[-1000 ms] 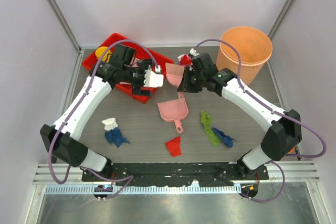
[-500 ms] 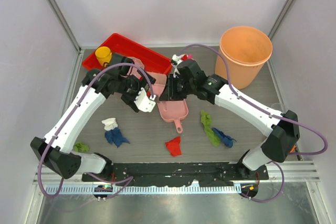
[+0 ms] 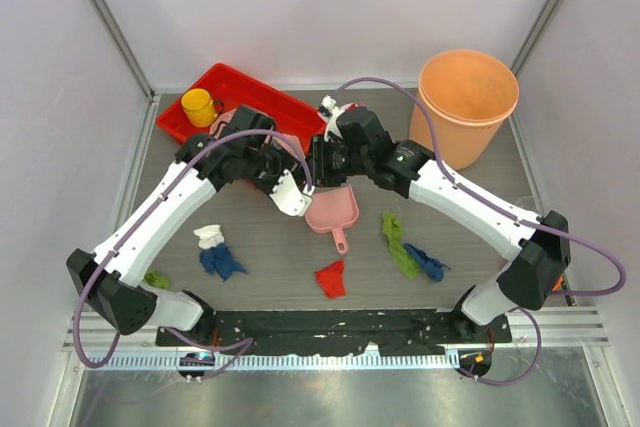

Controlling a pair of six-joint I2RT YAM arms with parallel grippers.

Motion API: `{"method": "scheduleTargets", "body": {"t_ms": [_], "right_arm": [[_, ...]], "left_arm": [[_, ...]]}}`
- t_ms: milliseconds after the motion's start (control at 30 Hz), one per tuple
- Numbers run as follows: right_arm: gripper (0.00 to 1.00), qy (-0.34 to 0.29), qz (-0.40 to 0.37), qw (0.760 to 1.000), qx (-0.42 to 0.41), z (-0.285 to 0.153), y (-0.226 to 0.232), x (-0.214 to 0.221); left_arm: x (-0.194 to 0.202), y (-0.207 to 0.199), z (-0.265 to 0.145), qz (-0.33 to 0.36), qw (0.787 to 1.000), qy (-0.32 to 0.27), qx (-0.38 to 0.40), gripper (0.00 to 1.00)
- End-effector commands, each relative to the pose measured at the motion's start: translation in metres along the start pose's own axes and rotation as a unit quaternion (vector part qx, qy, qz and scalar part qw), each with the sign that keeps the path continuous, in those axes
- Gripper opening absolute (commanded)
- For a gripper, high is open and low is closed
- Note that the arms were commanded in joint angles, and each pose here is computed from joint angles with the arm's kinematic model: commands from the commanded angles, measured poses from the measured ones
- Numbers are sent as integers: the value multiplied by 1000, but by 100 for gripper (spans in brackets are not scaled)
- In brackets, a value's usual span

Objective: Sweep away the paper scraps from the table

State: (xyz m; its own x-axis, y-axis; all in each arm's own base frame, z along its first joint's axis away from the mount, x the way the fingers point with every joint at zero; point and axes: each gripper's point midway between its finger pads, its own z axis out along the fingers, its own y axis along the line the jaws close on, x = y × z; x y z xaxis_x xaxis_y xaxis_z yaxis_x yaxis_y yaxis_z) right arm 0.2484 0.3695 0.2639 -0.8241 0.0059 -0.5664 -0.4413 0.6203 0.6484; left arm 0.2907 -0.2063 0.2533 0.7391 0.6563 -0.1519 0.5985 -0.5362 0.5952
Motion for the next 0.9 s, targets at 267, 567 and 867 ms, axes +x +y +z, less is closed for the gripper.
{"method": "scheduleTargets", "body": {"t_ms": [267,567,867], "right_arm": [[9,-80,-64,992,-70,-40,48,-38],[87,-261,-191,946,18,-154,30,-83],[91,-144,-342,915,-156,-151,68,-13]], "left_arm": [[7,29,-18,-88,994,26,-65,0],[-52,-34,-36,-373,922,-89,60,0],[-139,-41,-57,-552,774,-268,158,0]]}}
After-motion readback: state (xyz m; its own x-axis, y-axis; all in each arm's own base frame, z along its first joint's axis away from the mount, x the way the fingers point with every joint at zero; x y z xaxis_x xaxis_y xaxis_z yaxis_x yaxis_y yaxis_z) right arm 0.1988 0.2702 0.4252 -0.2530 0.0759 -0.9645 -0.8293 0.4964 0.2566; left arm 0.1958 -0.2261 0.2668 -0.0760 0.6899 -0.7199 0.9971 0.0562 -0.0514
